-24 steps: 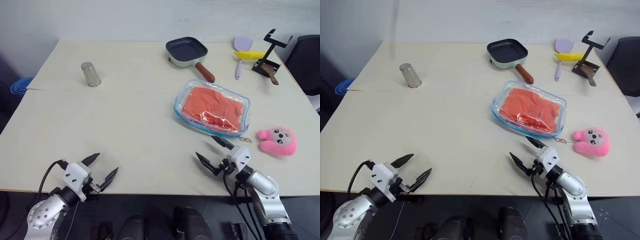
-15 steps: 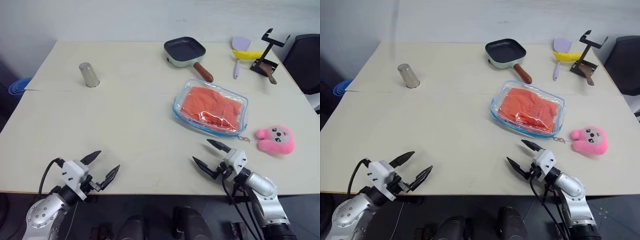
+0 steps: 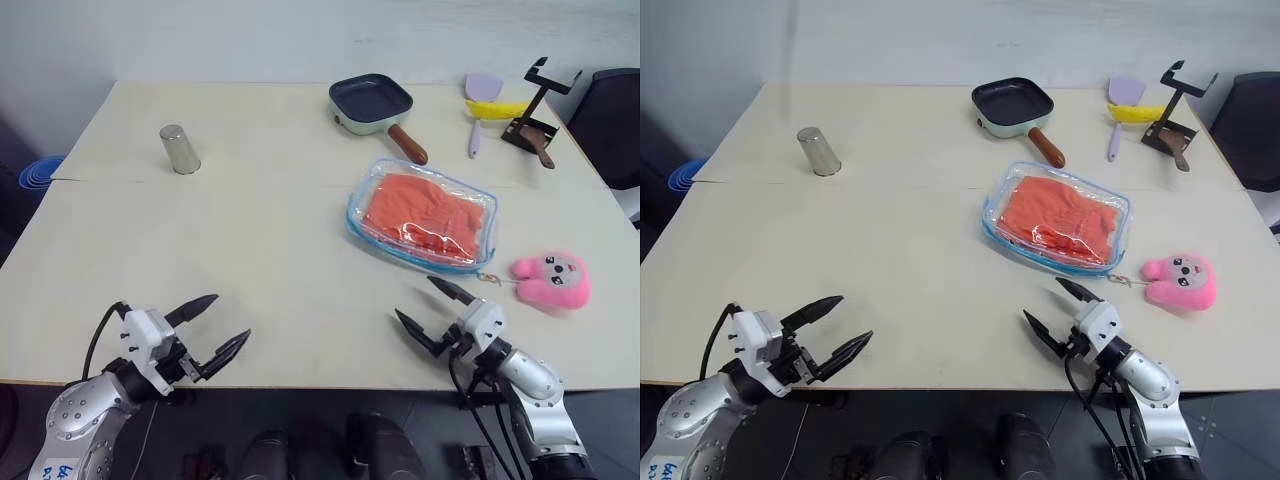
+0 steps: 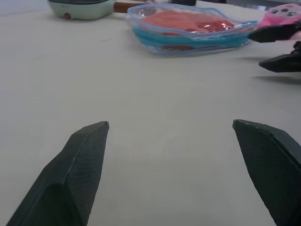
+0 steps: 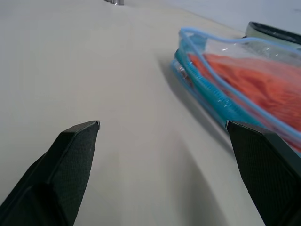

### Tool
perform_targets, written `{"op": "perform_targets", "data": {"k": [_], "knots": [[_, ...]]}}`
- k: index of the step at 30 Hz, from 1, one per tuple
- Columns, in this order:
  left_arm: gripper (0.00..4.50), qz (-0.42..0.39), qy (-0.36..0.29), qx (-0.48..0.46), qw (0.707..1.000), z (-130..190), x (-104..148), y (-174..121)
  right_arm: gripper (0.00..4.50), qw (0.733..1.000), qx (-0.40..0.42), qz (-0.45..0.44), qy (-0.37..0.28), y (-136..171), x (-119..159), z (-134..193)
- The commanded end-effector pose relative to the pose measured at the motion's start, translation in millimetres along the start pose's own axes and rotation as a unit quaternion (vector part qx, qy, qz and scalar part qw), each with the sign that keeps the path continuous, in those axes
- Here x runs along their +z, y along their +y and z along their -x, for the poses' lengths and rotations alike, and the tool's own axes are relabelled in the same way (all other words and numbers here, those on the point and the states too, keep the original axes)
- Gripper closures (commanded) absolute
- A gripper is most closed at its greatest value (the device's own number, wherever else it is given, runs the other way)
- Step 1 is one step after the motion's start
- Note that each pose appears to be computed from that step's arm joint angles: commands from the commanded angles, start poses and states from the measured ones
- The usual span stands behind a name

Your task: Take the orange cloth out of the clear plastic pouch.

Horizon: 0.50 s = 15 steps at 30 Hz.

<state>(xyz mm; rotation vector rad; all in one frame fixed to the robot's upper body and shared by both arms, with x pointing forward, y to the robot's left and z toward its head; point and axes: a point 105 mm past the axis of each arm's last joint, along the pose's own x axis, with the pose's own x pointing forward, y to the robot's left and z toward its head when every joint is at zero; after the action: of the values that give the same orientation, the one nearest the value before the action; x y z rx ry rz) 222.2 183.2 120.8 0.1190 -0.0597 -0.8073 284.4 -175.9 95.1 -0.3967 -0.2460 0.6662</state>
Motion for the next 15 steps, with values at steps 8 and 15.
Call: {"op": "perform_targets", "data": {"k": [8, 15], "knots": [[0.07, -0.004, -0.031, -0.103, 0.994, -35, 23, -26, 0.0, 0.981, -0.031, 0.171, 0.085, -61, -2, -65], [0.0, -0.009, -0.033, -0.08, 0.996, -33, 25, -20, 1.93, 0.984, 0.016, 0.13, 0.121, -62, -12, -80]]}}
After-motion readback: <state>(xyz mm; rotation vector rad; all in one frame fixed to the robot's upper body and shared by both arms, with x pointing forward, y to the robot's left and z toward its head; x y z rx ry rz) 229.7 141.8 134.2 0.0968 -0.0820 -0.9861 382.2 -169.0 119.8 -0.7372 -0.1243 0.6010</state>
